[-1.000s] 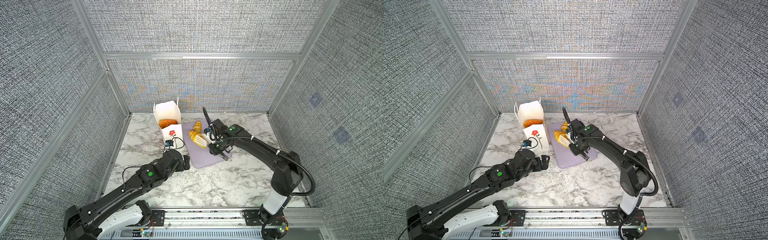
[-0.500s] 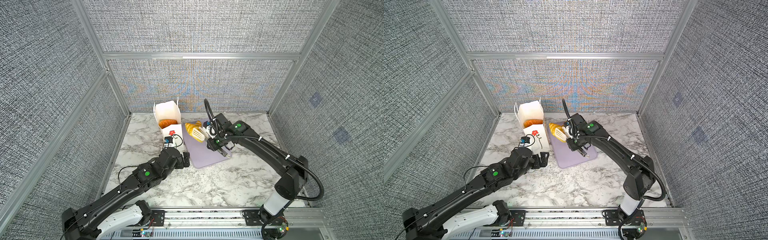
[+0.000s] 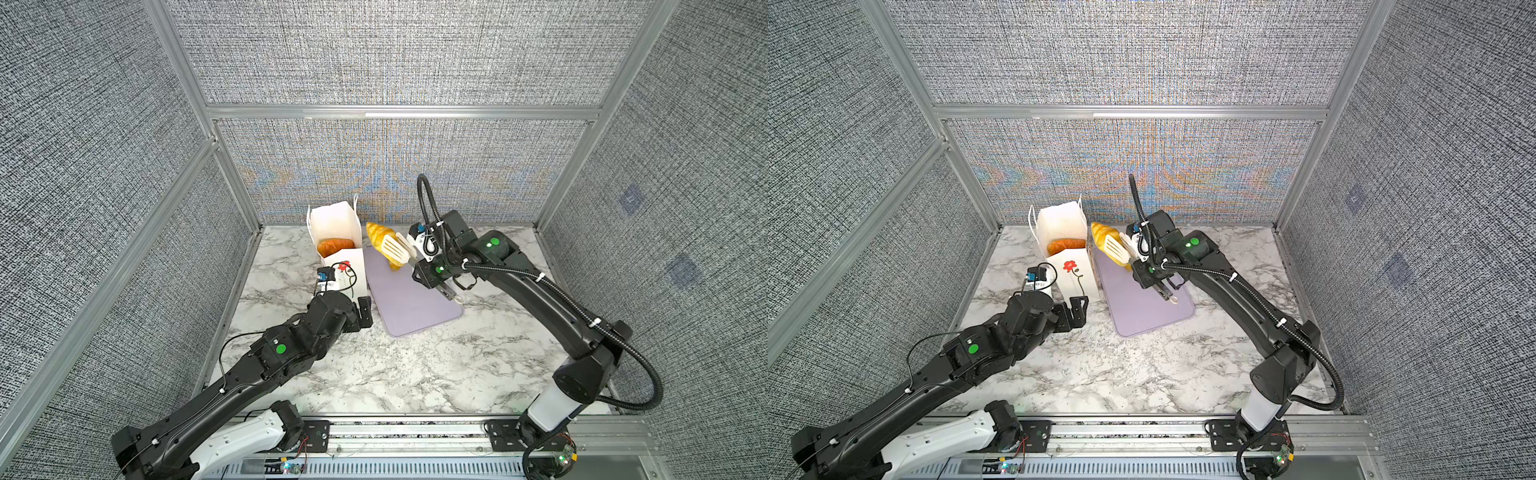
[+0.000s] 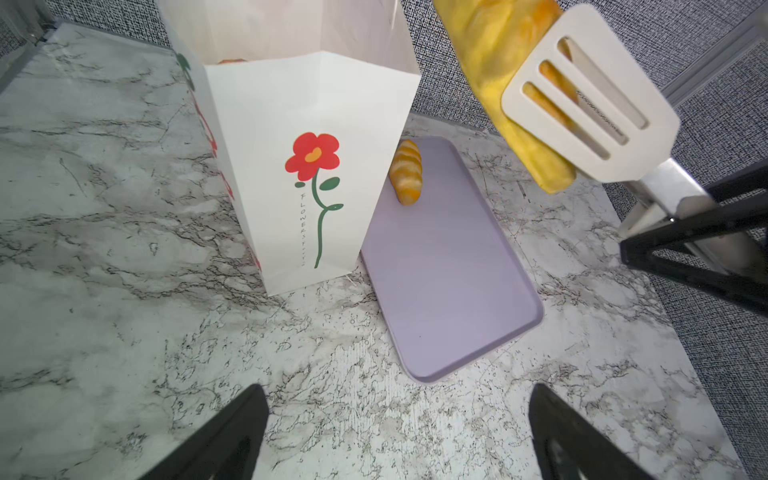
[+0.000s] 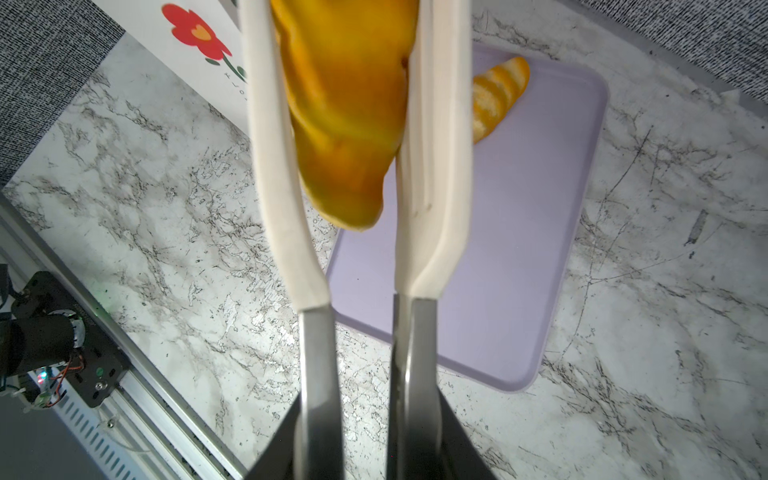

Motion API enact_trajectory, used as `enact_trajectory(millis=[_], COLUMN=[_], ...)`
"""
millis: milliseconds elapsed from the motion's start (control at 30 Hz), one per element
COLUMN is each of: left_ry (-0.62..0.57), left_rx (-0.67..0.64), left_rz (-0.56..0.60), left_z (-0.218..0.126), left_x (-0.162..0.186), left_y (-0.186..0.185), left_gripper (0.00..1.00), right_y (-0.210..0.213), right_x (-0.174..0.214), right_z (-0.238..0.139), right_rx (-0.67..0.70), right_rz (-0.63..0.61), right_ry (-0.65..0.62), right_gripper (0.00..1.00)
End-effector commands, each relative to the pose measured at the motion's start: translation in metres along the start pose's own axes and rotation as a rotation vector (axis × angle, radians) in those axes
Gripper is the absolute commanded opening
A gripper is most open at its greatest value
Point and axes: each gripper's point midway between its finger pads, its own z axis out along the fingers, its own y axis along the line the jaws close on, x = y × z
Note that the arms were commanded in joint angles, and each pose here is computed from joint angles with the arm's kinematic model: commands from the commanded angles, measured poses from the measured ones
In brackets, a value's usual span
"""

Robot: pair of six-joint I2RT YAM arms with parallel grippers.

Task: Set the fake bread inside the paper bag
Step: 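Lift the striped croissant off the tray in the tongs, then carry the croissant in the tongs over the paper bag opening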

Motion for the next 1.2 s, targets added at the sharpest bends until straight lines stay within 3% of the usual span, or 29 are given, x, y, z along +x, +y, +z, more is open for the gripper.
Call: enact_trajectory(millis=[0,600,800,1167], left_ry=[-0.018,-0.072,-0.104,-0.096], left_rx=[-0.034,-0.048,-0.082,-0.103], left_rz=[0.026,0.000,-0.041,-0.052], left_z=[-0.004,-0.011,-0.017,-0.018], left_x=[-0.006,-0.017,-0.019,-0.014], left_y=[0.006,0.015,0.028,0.036], left_gripper=[0.99,1.00,0.99,0.99], right_y=[0.001,0.044,0.070,0.082], right_x=[-0.017,-0.084,-0.097,-0.116], right_z=[-0.014,-0.048,-0.038,-0.003], right_rx=[-0.003,-0.134,-0.206,-0.253], right_rz=[-0.019,-0.062,-0.075,0.021], right_ry=[-0.064,-0.243,-0.252,-0.251], right_gripper=[0.35,0.35,0.35,0.36])
